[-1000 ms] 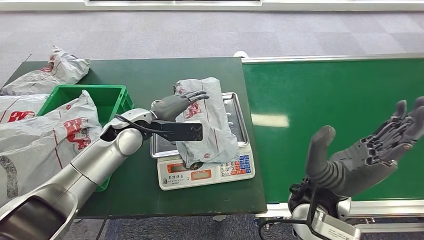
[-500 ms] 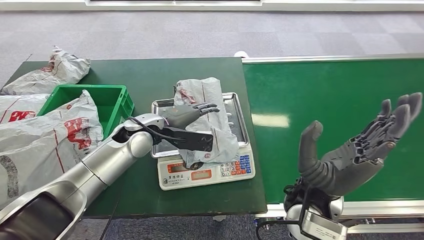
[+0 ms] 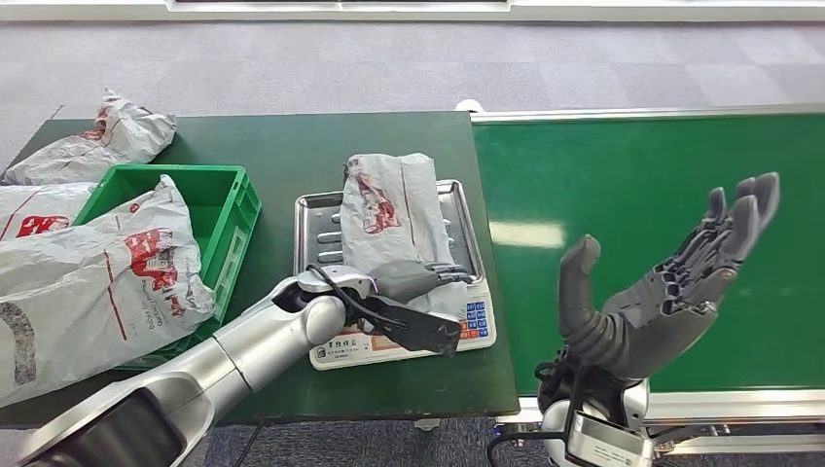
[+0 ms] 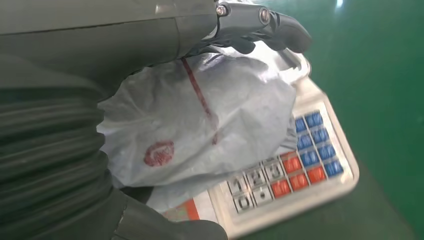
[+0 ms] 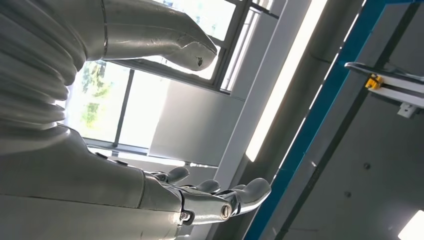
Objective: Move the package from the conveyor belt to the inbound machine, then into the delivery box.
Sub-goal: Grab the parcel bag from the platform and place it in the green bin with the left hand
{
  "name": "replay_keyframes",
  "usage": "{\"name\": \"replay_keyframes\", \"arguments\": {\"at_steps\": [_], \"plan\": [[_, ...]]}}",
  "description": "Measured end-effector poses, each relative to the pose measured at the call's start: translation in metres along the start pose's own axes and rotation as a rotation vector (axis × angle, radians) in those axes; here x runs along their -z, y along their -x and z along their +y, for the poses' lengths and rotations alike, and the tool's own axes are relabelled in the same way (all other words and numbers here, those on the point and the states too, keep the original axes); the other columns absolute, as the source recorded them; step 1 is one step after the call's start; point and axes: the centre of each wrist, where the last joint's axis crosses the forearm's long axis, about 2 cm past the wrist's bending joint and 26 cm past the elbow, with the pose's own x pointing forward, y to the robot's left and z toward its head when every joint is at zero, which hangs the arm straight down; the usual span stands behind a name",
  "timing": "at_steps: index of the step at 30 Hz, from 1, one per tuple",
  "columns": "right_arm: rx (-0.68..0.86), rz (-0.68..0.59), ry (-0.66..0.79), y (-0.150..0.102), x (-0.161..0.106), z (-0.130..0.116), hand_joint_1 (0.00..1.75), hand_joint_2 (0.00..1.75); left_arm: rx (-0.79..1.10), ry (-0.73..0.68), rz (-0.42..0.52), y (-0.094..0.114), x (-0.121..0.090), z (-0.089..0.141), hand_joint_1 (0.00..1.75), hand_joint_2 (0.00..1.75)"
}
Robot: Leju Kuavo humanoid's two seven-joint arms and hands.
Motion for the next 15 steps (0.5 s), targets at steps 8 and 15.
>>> {"name": "replay_keyframes", "arguments": {"at_steps": [8, 15], "plan": [[0.006, 0.006, -0.012, -0.003, 0.001, 0.003, 0.0, 1.75, -0.011, 0.04, 0.03, 0.004, 0.008, -0.016, 0.0, 1.75], [0.005, 0.007, -0.013, -0.003, 0.001, 0.004, 0.0, 1.75, -0.001, 0.044, 0.052, 0.006, 0.011, -0.023, 0.49, 1.75]]}}
